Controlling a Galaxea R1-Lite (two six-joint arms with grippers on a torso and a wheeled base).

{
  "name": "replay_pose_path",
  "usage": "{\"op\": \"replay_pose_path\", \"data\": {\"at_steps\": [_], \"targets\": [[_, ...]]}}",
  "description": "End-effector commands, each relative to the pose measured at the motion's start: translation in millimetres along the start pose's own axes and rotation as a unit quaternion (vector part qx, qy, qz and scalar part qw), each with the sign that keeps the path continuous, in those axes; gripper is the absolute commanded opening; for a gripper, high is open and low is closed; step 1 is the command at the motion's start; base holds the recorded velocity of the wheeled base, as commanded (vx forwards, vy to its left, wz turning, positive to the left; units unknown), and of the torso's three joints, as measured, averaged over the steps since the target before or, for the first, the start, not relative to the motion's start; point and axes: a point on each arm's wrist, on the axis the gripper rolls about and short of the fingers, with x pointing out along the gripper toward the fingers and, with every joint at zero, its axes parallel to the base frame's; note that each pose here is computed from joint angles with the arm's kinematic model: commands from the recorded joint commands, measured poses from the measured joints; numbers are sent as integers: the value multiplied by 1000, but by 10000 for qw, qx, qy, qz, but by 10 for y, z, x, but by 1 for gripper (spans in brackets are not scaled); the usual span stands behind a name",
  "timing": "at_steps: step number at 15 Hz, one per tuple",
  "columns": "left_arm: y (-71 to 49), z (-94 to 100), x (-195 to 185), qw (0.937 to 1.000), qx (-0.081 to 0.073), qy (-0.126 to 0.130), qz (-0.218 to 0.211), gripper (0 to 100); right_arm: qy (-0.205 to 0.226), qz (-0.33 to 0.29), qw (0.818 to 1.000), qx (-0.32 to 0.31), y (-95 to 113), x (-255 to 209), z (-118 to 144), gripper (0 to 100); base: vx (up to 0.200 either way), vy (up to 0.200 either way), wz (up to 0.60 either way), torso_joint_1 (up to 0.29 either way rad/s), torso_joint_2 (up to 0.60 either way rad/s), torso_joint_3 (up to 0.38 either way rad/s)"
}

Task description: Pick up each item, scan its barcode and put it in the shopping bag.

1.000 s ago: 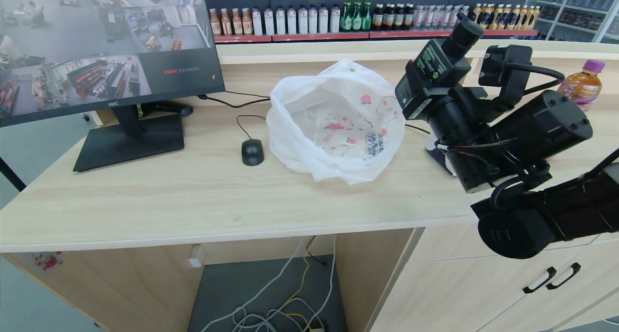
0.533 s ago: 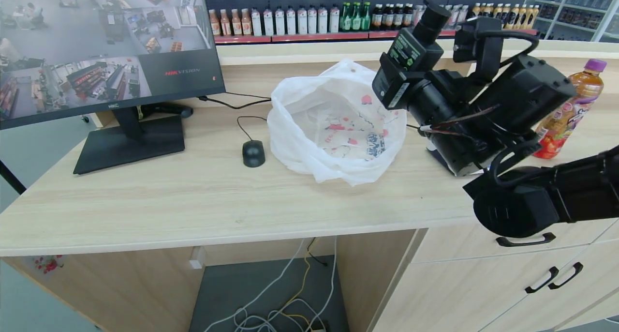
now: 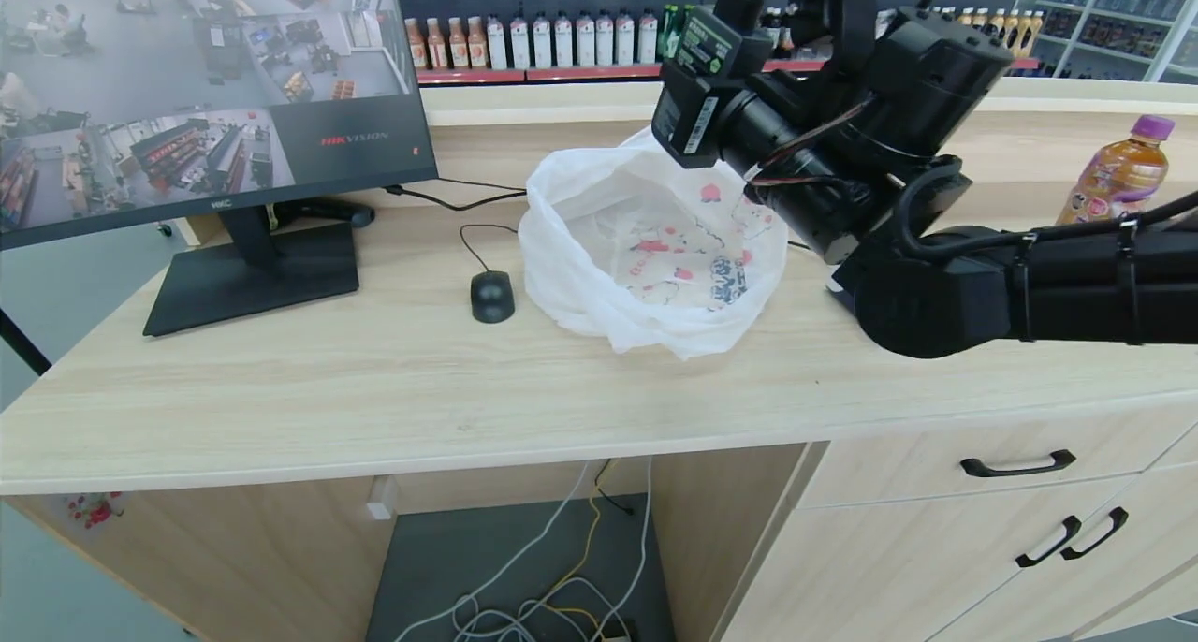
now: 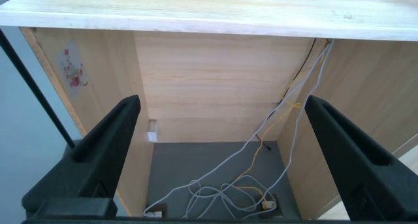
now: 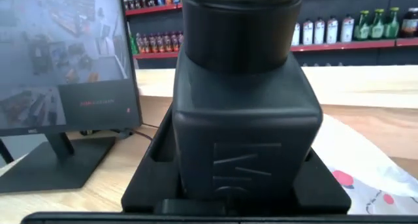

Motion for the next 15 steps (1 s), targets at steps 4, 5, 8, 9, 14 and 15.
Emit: {"op": "replay_pose_path", "data": {"at_steps": [4,5,8,9,14,15], "targets": [[0,0,0,10000,-1,-2,-1,100,199,86,9998,2,73,325,-558,0,0,0,0,0,0,0],[0,0,0,10000,-1,-2,-1,100,367,93,9993,-17,91,348,-678,0,0,0,0,0,0,0],[0,0,0,10000,-1,-2,-1,100,681,124,9976,-87,170,385,-912,0,0,0,0,0,0,0],[0,0,0,10000,-1,-2,-1,100,727,139,9972,-93,194,391,-977,0,0,0,0,0,0,0],[0,0,0,10000,7,-2,6,100,1128,40,9933,-246,189,420,-1311,0,0,0,0,0,0,0],[0,0,0,10000,7,-2,6,100,1113,13,9934,-275,169,445,-1365,0,0,0,0,0,0,0]]}}
